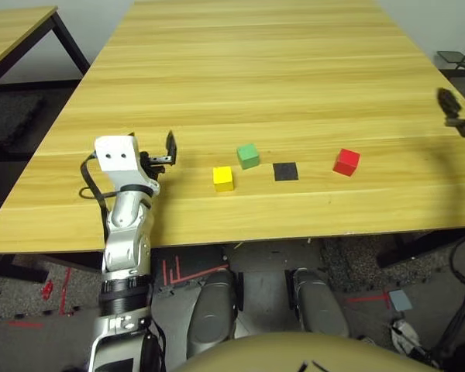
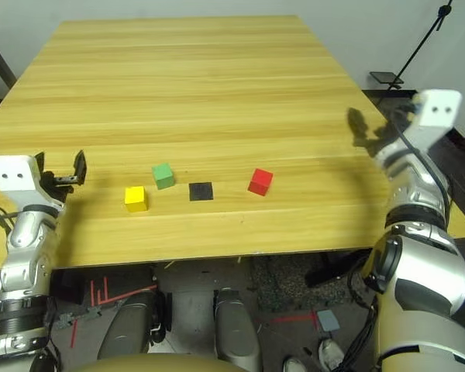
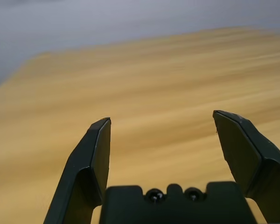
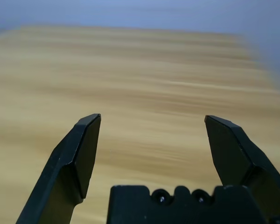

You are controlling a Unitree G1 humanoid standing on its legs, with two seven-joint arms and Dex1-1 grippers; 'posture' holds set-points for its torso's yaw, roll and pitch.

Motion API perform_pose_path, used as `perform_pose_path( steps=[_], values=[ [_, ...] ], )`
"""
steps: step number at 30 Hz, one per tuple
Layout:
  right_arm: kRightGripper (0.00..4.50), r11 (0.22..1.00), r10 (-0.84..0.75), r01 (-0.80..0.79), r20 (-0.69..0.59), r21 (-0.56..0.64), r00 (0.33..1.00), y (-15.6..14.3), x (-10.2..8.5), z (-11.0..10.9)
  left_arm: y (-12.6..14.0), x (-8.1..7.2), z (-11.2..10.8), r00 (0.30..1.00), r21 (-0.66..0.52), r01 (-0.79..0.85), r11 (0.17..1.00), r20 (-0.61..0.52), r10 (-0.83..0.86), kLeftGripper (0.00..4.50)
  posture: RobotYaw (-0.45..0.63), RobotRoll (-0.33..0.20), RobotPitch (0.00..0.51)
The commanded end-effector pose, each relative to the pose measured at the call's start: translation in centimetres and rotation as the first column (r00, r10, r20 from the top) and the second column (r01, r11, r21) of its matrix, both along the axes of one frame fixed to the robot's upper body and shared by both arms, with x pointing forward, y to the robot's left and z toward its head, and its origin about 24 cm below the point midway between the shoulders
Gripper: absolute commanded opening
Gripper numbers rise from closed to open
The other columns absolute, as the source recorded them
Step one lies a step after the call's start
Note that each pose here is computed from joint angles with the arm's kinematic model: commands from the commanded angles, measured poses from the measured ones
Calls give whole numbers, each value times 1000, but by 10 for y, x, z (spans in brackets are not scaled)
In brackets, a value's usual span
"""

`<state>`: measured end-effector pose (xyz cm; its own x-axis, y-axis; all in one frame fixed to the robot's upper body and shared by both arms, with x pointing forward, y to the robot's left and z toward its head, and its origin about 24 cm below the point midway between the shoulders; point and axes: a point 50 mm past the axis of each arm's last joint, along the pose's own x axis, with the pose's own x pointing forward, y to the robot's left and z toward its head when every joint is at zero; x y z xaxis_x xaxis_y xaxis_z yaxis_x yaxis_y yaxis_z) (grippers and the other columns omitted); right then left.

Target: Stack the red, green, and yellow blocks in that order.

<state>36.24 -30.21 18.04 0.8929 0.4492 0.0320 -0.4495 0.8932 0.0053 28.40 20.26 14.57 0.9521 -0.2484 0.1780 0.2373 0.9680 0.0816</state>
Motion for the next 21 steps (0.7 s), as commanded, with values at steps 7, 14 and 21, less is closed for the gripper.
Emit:
perform_pose_path(
  steps=[7, 14, 21],
  values=[
    [4500, 807, 485, -572, -388, -145, 784, 75, -19, -22, -36, -1, 35, 845, 116, 528, 842, -170, -506, 4454, 246, -191, 93],
    [4500, 687, 409, -637, -537, -351, 738, 61, -11, -38, -44, -14, 28, 684, 147, 720, 679, -321, -655, 4454, 278, -194, 98],
    [4500, 665, 409, -661, -571, -348, 712, 58, -8, -47, -42, -20, 19, 662, 175, 740, 650, -365, -655, 4454, 304, -200, 106]
  ],
)
